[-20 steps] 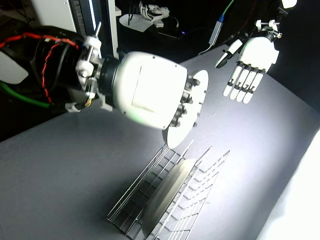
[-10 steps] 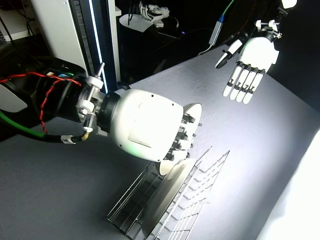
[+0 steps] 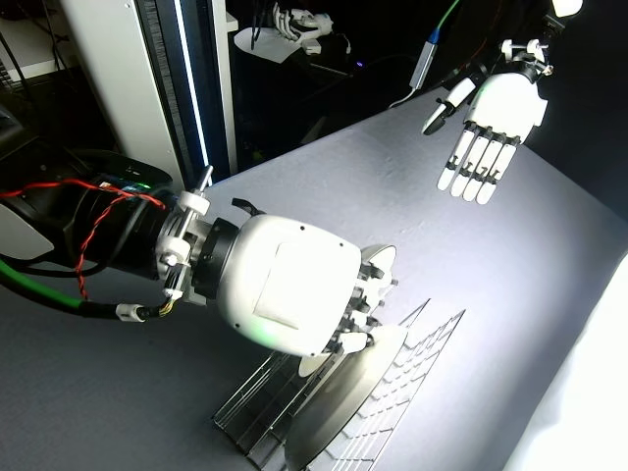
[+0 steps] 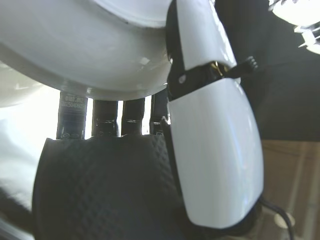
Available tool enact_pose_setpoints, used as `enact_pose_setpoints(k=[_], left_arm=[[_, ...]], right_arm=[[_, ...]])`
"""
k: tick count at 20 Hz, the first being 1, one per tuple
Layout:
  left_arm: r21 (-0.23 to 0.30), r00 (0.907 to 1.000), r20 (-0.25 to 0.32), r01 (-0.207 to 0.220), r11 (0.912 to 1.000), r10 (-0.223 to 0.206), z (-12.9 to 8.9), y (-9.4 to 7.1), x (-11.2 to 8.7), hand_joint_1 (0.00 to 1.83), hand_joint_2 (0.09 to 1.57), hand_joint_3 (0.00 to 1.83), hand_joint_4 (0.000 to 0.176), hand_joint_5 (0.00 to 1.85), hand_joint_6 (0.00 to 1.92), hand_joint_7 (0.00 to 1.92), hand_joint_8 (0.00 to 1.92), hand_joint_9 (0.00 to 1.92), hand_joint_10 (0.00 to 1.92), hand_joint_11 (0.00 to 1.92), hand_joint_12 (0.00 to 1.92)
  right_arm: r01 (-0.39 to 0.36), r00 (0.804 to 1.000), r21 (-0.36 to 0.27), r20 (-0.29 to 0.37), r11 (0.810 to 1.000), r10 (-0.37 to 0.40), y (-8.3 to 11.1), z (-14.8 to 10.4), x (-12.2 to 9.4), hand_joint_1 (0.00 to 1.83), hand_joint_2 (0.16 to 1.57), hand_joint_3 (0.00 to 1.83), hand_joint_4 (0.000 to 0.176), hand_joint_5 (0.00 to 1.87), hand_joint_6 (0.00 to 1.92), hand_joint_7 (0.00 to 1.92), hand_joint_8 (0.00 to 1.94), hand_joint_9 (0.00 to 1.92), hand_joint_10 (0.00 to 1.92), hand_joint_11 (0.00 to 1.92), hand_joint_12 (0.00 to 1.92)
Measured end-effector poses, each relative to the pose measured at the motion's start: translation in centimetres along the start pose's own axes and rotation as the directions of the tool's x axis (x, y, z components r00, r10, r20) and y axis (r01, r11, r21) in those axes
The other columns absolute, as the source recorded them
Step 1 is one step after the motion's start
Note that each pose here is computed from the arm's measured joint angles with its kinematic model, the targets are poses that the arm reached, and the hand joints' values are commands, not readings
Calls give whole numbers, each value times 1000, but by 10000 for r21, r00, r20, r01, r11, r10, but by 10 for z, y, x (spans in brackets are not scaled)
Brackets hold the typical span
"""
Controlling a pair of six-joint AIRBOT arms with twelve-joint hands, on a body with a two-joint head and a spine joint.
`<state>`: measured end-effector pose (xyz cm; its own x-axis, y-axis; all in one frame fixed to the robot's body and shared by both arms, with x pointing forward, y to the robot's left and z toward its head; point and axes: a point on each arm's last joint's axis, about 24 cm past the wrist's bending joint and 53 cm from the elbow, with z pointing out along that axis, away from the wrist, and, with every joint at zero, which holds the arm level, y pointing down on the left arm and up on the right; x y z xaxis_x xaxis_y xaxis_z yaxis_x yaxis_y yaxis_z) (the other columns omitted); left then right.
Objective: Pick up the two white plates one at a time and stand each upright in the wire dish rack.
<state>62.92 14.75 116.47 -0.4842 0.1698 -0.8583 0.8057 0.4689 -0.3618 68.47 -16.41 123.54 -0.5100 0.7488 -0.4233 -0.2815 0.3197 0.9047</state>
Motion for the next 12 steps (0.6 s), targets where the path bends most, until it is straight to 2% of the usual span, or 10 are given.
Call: enact_pose_setpoints(k=[1, 2, 3, 6, 7, 9, 12], left_arm=[[0, 10000, 0, -4, 10000, 4, 0, 0, 0, 0, 1264, 1, 0, 1, 0, 0, 0, 0, 0, 0, 0], [5, 10000, 2, 2, 10000, -2, 0, 0, 0, 0, 1264, 1, 0, 0, 0, 0, 0, 0, 0, 0, 0], [0, 10000, 0, 0, 10000, 0, 0, 0, 0, 0, 1263, 1, 0, 1, 0, 0, 0, 0, 0, 0, 0], [40, 10000, -1, 5, 10000, -5, 1, -2, 0, 0, 1271, 4, 0, 12, 5, 0, 0, 0, 0, 0, 0], [77, 10000, -22, -3, 10000, 3, 1, -3, 1, 0, 1271, 4, 0, 9, 3, 0, 0, 0, 0, 0, 0], [76, 10000, -26, -1, 10000, 1, 1, -3, 1, 0, 1264, 0, 0, 0, 0, 0, 0, 0, 0, 0, 0], [137, 9998, -138, -103, 9999, 105, 3, -5, 6, 0, 1269, 3, 0, 0, 0, 0, 0, 0, 0, 0, 0]], right_arm=[[148, 9999, -38, -72, 9999, -148, 1, 0, 2, 1286, 1119, 0, 0, 717, 658, 829, 539, 954, 17, 544, 1081], [217, 9997, -87, -105, 9997, -217, 1, -1, 3, 1288, 1104, 0, 0, 736, 325, 843, 237, 904, 9, 491, 1085], [390, 9991, -126, -183, 9992, -392, 1, -1, 5, 1277, 1093, 0, 0, 732, 162, 828, 92, 838, 1, 431, 1096], [491, 9986, -287, -187, 9984, -496, 5, -1, 4, 1217, 1082, 0, 0, 659, 19, 718, 0, 691, 0, 274, 1039], [553, 9982, -359, -210, 9978, -561, 6, -1, 5, 1208, 1068, 0, 0, 636, 8, 688, 0, 663, 0, 252, 1031], [654, 9975, -449, -246, 9969, -665, 9, -1, 6, 1162, 1046, 0, 0, 470, 0, 540, 0, 518, 0, 119, 1037], [1006, 9942, -827, -301, 9915, -1034, 22, 1, 7, 1099, 986, 0, 0, 354, 0, 437, 0, 427, 0, 22, 1052]])
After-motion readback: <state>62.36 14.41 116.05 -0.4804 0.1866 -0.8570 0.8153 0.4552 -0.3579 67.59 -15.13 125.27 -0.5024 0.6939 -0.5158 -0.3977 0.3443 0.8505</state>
